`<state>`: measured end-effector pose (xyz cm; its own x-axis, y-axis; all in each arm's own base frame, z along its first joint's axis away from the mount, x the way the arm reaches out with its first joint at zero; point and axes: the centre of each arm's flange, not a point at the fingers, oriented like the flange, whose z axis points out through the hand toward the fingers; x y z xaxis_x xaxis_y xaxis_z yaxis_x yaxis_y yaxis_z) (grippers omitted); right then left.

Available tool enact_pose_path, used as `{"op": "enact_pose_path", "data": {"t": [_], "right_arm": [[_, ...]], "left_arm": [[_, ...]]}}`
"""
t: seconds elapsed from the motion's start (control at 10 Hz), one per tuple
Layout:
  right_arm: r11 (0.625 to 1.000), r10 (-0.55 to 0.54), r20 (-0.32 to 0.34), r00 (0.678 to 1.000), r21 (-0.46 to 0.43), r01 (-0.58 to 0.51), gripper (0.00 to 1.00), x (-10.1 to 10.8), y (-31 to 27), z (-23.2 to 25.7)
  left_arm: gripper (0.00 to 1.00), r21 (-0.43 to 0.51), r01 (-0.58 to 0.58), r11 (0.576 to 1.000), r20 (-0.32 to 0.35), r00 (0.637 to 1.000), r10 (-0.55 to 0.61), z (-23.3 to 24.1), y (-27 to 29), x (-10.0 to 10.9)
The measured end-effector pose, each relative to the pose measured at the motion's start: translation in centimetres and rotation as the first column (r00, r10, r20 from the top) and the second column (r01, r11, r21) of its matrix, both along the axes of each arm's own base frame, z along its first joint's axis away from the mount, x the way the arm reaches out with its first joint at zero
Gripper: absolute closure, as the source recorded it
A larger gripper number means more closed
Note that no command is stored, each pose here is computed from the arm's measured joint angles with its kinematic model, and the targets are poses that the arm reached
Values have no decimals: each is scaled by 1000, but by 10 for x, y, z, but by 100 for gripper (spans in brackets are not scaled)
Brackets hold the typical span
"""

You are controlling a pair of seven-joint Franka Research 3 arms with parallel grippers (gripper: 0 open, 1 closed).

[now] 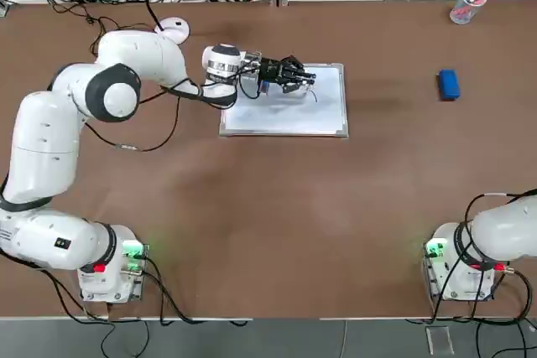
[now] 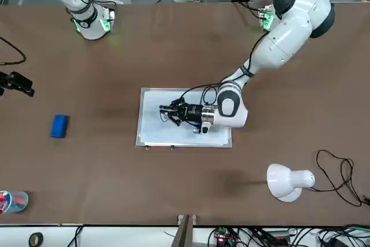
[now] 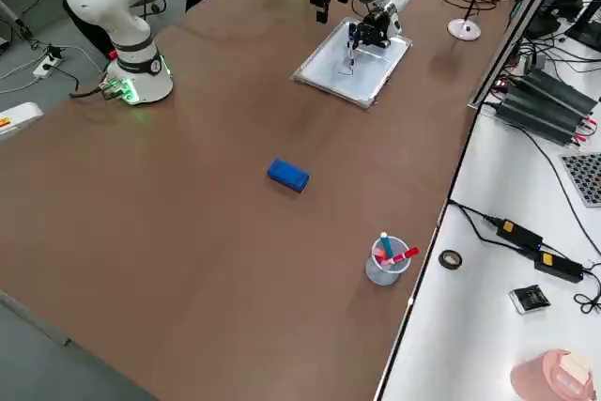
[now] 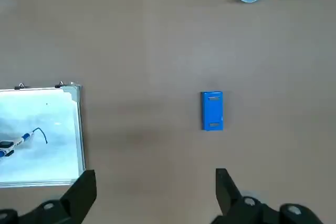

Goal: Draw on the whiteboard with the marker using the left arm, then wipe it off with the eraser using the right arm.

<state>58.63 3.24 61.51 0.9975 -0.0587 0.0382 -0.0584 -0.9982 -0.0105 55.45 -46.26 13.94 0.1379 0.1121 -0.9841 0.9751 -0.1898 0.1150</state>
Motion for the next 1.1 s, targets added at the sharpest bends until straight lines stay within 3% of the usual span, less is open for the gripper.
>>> {"op": "enact_pose_path", "data": {"t": [1.1], "right_arm": [[1000,0,-1,1000,0,0,0,0,0,-1]], "left_arm": [[82,33,6,999,28,1000,-7,6,24,26]]}}
